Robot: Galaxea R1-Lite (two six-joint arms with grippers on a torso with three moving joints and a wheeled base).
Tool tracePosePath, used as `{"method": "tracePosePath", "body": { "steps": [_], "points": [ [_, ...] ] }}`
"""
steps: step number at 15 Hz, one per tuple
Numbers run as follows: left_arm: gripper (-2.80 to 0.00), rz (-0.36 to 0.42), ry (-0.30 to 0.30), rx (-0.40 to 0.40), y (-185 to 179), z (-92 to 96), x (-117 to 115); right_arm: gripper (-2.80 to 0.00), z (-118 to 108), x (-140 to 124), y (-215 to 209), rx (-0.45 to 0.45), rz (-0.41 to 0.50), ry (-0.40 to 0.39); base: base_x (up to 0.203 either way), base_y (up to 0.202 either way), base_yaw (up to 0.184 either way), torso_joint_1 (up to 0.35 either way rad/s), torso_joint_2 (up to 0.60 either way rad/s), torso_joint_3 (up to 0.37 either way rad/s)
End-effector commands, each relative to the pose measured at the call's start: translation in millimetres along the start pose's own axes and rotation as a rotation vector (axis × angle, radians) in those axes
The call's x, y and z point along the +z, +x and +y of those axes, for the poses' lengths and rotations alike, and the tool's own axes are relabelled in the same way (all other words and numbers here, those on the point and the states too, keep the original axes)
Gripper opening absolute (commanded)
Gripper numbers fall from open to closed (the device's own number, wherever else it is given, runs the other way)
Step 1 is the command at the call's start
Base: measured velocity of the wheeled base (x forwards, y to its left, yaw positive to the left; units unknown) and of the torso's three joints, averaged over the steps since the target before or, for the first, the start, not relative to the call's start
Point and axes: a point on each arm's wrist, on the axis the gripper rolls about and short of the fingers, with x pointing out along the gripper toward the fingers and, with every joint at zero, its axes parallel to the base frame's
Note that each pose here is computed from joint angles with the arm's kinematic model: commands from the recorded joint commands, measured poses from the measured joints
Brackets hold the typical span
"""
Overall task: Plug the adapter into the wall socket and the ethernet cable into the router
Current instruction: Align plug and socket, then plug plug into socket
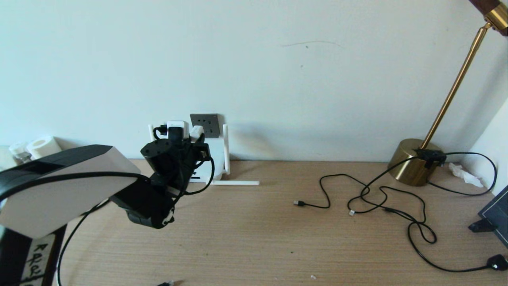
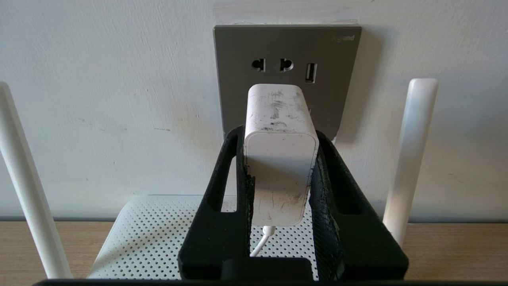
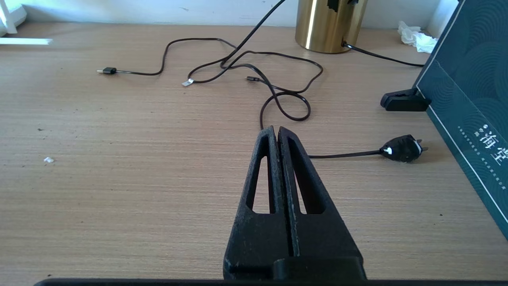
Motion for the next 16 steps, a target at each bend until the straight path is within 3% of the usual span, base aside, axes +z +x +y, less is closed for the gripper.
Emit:
{"method": "tracePosePath", "body": {
  "steps": [1,16],
  "points": [
    [-2.8,-0.011,-0.002,0.003,0.1,0.3,2.2,-2.8,0.0,0.0,0.0,0.0,0.0,0.0,0.0,0.0,0.0,0.0,0.0,0.0],
    [-2.8,-0.021,-0.004,0.013,1.5,0.2,7.2,-2.8,0.0,0.0,0.0,0.0,-0.001,0.0,0.0,0.0,0.0,0.0,0.0,0.0]
  ]
}}
